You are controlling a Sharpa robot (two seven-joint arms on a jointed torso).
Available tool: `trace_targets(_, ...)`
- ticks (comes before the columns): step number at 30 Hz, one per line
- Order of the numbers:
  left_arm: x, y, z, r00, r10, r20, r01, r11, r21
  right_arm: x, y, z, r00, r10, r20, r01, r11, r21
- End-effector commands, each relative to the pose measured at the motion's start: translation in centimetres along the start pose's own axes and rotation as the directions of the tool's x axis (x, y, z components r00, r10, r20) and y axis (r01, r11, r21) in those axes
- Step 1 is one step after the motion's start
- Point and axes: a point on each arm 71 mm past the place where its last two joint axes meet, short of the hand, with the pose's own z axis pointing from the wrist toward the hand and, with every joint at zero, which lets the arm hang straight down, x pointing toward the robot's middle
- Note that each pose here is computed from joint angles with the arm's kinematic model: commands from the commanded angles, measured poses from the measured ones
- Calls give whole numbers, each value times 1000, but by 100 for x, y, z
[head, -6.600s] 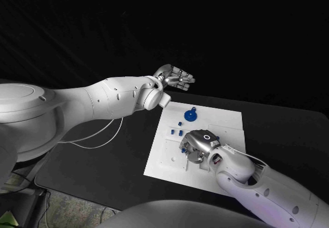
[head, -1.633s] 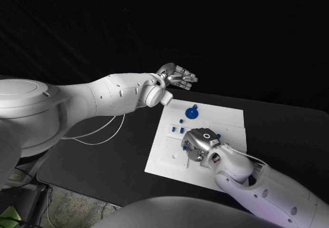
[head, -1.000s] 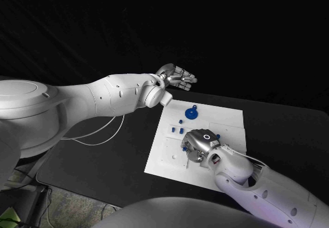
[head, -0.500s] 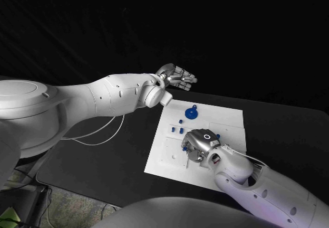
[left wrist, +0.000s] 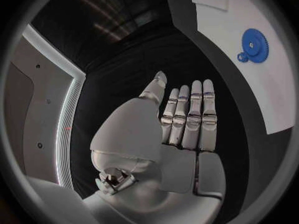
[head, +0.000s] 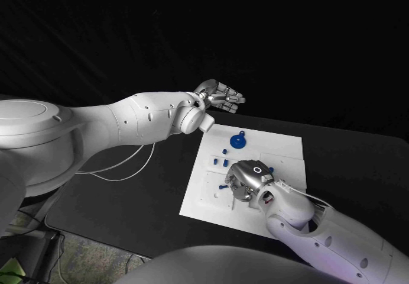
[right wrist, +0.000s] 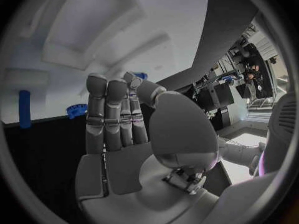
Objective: Assemble the parts on the task board
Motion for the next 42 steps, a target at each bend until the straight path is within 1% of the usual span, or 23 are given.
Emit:
trace_targets(1,26,-15,5,1000,-3,-16,3,1000,6,-6,14,2,1000,-2,9,2,1000,0)
trace_targets(14,25,-13,5,1000,-1,-18,1,1000,3,8,-5,-2,1000,-1,-4,1,1000,5)
trace_targets(16,24,-12,4,1000,-1,-18,1,1000,3,1,-11,-5,1000,7,6,-7,1000,6)
trace_targets(22,14,-9,-1,1000,-1,-17,1,1000,2,-51,11,-21,997,59,57,-59,998,-9)
trace_targets(26,0,-5,-8,1000,0,-15,0,1000,2,-78,42,-37,993,98,64,-97,995,-25)
trace_targets(30,-17,-1,-18,1000,1,-12,-1,1000,1,-80,57,-54,992,120,38,-119,992,-34)
trace_targets(36,-41,6,-31,1000,2,-7,-2,1000,0,-42,50,-49,987,159,-30,-160,987,-34)
trace_targets(42,-49,8,-38,1000,2,-6,-2,1000,-1,-16,42,-6,981,168,-98,-173,984,-36)
